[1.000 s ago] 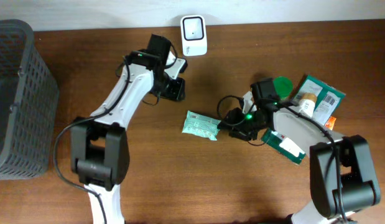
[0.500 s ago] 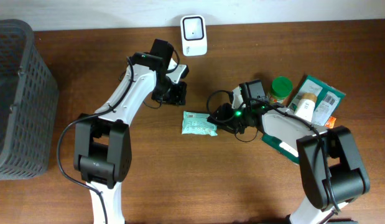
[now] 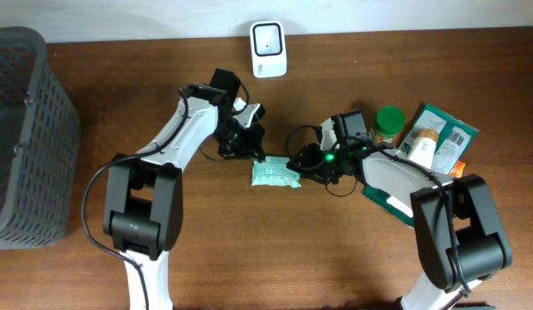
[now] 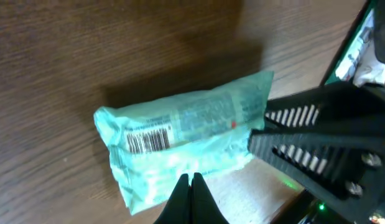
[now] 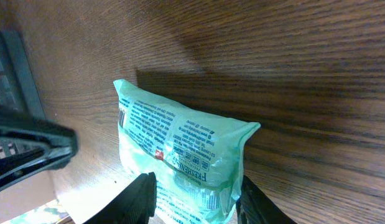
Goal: Scan the item barcode
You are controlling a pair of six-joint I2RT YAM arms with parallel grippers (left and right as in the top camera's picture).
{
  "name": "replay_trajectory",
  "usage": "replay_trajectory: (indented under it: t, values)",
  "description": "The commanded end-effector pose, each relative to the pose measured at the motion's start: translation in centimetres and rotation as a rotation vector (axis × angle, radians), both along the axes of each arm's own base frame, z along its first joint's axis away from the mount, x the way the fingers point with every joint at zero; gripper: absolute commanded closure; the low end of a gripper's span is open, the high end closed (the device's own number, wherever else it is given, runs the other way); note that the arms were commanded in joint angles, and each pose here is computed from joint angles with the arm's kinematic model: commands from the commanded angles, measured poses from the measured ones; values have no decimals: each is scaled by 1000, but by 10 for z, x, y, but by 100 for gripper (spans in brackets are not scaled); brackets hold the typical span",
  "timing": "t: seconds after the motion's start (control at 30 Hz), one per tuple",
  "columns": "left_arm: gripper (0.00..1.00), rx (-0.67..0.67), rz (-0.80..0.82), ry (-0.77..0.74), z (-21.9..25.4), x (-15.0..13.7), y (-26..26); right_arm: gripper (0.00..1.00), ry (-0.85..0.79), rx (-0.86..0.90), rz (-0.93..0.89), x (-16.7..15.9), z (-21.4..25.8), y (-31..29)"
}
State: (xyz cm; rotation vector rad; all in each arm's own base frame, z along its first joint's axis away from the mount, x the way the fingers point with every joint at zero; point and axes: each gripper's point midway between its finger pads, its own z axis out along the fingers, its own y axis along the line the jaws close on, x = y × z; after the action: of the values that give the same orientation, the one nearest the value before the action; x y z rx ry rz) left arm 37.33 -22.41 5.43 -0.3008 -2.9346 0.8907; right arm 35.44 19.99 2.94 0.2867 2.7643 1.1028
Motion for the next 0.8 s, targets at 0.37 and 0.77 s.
replay_trajectory:
  t: [0.37, 0.77]
  values:
    - [100, 45, 83, 249, -80, -36, 5, 60, -5, 9, 58, -7, -7, 16]
    - [90, 44, 85, 244, -80, -34, 5, 88, -43, 319, 200, -5, 11, 43]
